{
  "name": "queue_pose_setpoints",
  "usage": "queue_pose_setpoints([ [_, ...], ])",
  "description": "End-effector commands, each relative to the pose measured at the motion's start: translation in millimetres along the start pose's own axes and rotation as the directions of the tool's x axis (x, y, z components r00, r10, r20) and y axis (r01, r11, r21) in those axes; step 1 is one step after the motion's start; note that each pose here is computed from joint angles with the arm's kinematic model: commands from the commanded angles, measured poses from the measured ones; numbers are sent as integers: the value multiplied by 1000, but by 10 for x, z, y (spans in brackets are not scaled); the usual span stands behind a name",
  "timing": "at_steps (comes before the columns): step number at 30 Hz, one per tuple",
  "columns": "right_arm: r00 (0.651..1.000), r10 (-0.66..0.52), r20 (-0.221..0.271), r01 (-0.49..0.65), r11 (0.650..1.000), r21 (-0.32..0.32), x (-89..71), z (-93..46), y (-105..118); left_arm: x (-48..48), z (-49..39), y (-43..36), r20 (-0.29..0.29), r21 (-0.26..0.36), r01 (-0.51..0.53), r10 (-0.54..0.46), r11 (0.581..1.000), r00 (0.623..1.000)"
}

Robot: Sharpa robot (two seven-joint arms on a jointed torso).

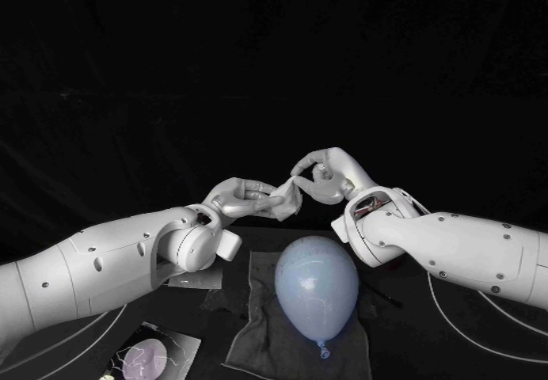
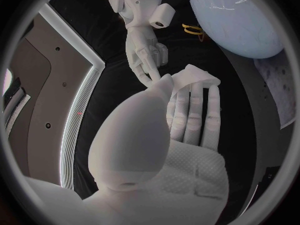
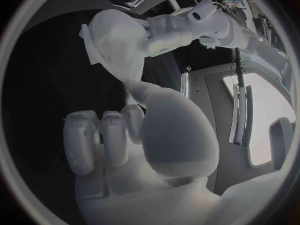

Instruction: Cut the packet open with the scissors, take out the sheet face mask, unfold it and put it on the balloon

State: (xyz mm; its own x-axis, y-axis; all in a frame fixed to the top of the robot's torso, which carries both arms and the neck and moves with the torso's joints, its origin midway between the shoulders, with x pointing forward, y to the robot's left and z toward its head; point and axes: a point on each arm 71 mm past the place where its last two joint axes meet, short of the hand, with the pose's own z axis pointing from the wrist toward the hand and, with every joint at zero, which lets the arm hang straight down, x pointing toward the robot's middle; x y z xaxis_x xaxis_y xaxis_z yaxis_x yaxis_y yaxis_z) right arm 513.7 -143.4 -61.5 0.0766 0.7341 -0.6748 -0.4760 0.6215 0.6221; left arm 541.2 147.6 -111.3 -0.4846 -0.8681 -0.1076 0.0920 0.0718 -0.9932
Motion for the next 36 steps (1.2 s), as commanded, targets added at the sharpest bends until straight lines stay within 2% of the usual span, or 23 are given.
queue_pose_setpoints([
  [1,1000,-18,-12,18,1000,-8,5,6,5,9,0,-18,-5,15,39,-39,999,999],
  [14,999,-27,-25,27,1000,-1,25,15,-8,7,7,-17,4,16,49,-49,999,999],
  [26,998,-43,-52,43,999,12,34,6,-51,-38,7,-20,56,24,67,-68,997,996],
  [30,997,-53,-60,54,998,23,21,2,-95,-88,-13,-26,65,32,27,-29,999,997],
  [36,994,-66,-82,70,997,43,15,-8,-161,-106,-37,-66,32,48,-78,77,996,997],
])
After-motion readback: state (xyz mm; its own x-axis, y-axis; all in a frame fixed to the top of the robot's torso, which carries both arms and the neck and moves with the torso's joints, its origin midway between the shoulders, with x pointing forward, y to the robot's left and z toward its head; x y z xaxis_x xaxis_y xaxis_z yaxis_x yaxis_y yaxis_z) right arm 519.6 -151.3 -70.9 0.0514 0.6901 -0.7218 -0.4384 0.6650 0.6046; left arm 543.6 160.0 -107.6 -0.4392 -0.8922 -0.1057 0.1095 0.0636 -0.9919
